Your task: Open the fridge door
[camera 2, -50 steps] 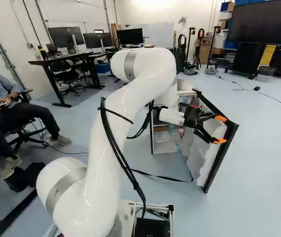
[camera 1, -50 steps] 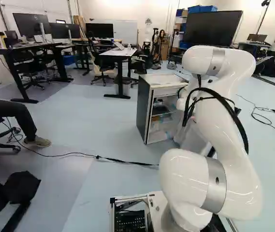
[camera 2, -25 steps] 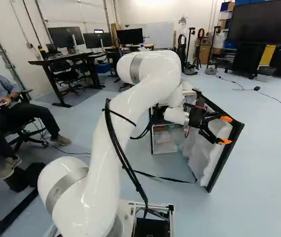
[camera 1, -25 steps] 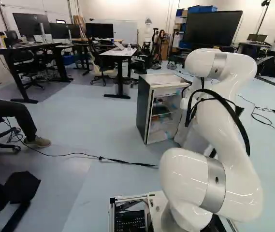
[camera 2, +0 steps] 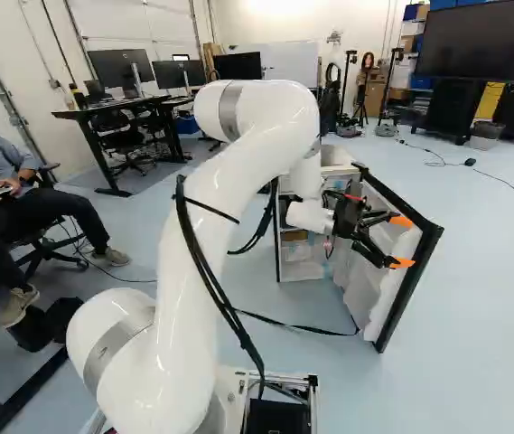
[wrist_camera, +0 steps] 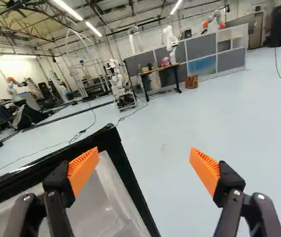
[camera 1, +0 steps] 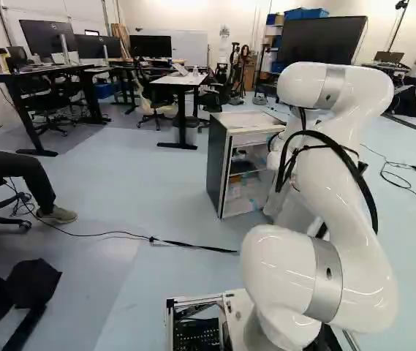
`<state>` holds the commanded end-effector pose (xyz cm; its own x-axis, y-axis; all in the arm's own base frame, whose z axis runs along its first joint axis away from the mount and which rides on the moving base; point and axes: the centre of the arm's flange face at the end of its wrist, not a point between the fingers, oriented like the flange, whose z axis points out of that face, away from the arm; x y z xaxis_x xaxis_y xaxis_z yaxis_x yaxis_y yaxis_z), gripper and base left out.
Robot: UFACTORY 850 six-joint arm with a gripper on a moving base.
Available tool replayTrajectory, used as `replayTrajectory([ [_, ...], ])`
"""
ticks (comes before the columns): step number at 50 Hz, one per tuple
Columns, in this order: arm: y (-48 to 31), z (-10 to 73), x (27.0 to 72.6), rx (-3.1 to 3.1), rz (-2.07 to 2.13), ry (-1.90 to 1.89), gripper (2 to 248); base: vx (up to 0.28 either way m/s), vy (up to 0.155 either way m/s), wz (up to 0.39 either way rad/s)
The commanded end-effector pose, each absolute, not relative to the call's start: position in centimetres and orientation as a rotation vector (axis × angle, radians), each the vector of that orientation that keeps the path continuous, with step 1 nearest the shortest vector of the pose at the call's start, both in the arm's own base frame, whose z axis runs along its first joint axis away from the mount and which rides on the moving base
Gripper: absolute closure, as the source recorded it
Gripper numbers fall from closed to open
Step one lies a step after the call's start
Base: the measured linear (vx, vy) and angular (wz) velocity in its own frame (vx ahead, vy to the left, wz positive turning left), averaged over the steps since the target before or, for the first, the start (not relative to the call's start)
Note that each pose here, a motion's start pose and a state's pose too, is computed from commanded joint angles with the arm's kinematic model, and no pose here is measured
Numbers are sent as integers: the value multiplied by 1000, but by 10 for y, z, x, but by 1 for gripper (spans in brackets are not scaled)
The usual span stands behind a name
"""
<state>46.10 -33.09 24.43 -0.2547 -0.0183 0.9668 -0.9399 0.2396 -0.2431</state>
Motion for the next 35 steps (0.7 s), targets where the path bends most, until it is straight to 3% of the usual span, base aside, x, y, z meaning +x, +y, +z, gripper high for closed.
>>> replayTrajectory([
  [35,-258,254,420,1214,1256,-1362,3,0,0,0],
])
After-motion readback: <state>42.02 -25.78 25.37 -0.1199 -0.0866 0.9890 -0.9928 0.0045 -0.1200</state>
